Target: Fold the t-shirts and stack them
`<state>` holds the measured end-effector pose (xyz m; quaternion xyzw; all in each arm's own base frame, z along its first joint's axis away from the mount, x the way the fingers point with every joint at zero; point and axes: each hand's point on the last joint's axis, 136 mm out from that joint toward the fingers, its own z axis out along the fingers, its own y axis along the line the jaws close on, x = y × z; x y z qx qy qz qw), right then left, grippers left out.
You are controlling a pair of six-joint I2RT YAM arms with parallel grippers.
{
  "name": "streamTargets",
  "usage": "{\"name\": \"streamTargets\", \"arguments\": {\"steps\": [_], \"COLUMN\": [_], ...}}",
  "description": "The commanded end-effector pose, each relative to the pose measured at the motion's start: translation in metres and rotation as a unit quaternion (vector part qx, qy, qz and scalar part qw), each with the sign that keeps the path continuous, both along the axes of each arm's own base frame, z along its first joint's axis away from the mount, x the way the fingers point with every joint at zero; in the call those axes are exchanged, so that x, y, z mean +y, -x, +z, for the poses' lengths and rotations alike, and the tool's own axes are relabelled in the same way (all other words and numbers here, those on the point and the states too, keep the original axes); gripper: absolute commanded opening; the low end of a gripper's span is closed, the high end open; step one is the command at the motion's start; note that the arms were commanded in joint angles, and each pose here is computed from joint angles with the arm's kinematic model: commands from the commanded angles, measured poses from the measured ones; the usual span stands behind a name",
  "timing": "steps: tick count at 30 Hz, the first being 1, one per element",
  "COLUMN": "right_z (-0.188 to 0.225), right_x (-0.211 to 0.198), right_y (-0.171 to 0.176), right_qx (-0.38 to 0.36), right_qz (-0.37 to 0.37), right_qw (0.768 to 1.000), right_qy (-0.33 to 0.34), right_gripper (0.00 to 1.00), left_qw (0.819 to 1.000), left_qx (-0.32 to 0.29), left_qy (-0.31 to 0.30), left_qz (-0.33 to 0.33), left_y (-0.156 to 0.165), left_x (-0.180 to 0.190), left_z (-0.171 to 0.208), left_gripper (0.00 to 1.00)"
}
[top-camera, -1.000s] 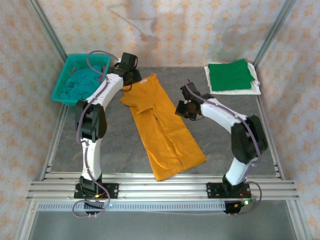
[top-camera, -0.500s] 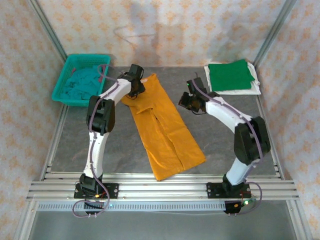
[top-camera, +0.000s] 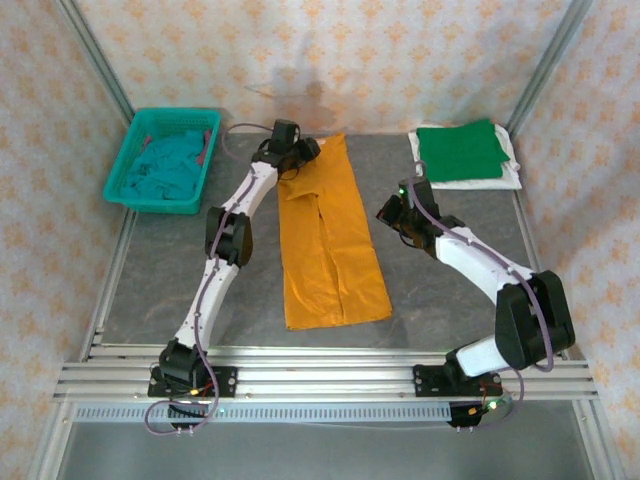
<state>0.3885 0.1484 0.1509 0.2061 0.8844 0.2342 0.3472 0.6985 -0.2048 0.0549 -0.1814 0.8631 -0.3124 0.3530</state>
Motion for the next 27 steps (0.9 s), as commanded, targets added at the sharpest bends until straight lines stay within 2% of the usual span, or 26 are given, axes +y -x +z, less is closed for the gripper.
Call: {"name": "streamTargets", "arguments": {"steps": [1,3,5,8,9,10,13,16,21,27], "right_z": [0.023,0.026,0.026,0.017,0.011,0.005,-0.017,-0.039,-0.077,-0.107], "right_x": [0.001,0.002,0.003,0.008,0.009,0.010,0.014,0.022,0.039,0.058], "right_y": [-0.004,-0.006,-0.010,-0.018,-0.020,-0.024,-0.036,-0.048,-0.068,-0.086], "right_qx": [-0.037,-0.040,-0.035,-0.016,-0.003,0.010,0.052,0.089,0.137,0.158], "right_qz": [0.010,0.017,0.022,0.040,0.046,0.053,0.064,0.081,0.101,0.113], "right_qw": [0.999,0.999,0.999,0.999,0.998,0.997,0.993,0.984,0.970,0.965], "right_qy": [-0.004,0.003,0.015,0.034,0.044,0.057,0.090,0.129,0.174,0.175], "right_gripper": [0.03,0.04,0.04,0.03,0.03,0.02,0.00,0.00,0.00,0.00], "left_qw": [0.998,0.996,0.993,0.989,0.987,0.986,0.987,0.984,0.980,0.974], "left_qx": [-0.051,-0.063,-0.065,-0.101,-0.110,-0.110,-0.045,0.003,0.053,0.075], "left_qy": [0.005,-0.031,-0.087,-0.111,-0.113,-0.120,-0.150,-0.173,-0.187,-0.208], "left_qz": [-0.040,-0.057,-0.046,-0.009,0.010,0.025,0.042,0.038,0.040,0.043], "left_y": [0.001,0.014,0.032,0.065,0.077,0.093,0.127,0.138,0.130,0.091], "left_x": [-0.014,-0.008,0.008,0.029,0.036,0.044,0.058,0.060,0.057,0.060], "left_z": [0.057,0.096,0.133,0.177,0.181,0.178,0.143,0.100,0.057,0.033], "left_gripper": [0.45,0.46,0.46,0.46,0.46,0.46,0.44,0.42,0.39,0.38]}}
